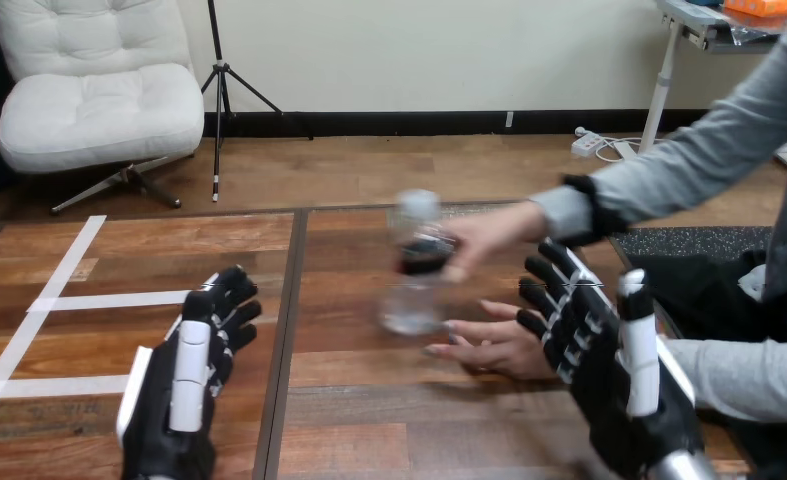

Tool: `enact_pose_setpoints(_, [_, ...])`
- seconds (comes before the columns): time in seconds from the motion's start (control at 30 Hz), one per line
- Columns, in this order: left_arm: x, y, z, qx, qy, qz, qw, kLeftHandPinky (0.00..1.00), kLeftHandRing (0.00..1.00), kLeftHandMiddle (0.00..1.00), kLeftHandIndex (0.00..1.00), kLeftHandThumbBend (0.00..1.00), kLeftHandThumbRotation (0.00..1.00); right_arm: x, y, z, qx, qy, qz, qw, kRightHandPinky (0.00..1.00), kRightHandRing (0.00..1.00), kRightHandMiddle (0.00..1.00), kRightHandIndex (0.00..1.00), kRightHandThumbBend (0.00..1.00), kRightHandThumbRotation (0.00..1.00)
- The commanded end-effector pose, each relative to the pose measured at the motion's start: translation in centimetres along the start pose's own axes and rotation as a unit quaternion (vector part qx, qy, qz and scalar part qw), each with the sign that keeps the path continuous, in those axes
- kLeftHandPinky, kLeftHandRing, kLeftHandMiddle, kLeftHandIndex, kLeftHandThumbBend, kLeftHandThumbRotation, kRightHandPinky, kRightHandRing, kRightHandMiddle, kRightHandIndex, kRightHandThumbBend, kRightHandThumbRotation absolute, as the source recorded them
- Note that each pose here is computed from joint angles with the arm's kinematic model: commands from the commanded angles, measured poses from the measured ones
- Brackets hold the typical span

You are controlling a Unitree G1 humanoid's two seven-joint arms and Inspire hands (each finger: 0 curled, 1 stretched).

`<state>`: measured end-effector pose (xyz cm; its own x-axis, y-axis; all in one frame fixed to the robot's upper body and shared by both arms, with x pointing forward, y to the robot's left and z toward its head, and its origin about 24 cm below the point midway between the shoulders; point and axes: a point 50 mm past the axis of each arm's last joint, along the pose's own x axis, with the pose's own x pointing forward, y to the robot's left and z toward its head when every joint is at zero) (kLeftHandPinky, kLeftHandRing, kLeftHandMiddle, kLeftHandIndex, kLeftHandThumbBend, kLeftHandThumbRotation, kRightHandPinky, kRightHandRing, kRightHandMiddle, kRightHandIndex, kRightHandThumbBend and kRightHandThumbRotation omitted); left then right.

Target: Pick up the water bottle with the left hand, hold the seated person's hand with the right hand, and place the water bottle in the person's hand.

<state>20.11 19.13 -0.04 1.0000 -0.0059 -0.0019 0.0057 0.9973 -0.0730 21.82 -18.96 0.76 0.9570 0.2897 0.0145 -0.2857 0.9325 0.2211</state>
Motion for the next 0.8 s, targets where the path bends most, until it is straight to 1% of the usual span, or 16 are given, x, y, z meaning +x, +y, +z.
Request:
enact_pose_setpoints(0.0, [2.0, -3.0, 5.7, -0.01, -0.15, -0.047, 0.9875, 0.86, 0.85, 0.86, 0.85, 0.76, 0.99, 1.5, 3.2, 6.1, 0.014, -0.147, 0.061, 0.9872, 1.0, 1.0, 1.0, 1.0, 0.86, 1.0])
enact_pose_setpoints(0.23, [1.9, -3.5, 5.9, -0.005, -0.156, -0.059, 0.986, 0.87, 0.86, 0.87, 0.86, 0.74, 1.0, 1.1, 3.7, 6.1, 0.023, -0.15, 0.051, 0.9871, 1.0, 1.0, 1.0, 1.0, 0.86, 1.0])
enact_pose_setpoints(0.5, [1.8, -4.0, 6.0, -0.004, -0.156, -0.067, 0.9855, 0.88, 0.88, 0.87, 0.86, 0.73, 1.0, 1.0, 4.3, 6.0, 0.035, -0.154, 0.039, 0.9866, 1.0, 1.0, 0.98, 0.98, 0.88, 1.0])
enact_pose_setpoints(0.6, [1.7, -4.1, 6.1, -0.003, -0.155, -0.07, 0.9854, 0.88, 0.88, 0.87, 0.86, 0.73, 1.0, 1.0, 4.5, 6.0, 0.034, -0.155, 0.039, 0.9865, 1.0, 1.0, 0.98, 0.97, 0.88, 1.0])
enact_pose_setpoints(0.77, [1.7, -4.3, 6.1, -0.001, -0.154, -0.072, 0.9854, 0.86, 0.87, 0.86, 0.86, 0.73, 1.0, 1.0, 4.7, 6.0, 0.022, -0.156, 0.038, 0.9867, 1.0, 1.0, 0.98, 0.97, 0.88, 1.0])
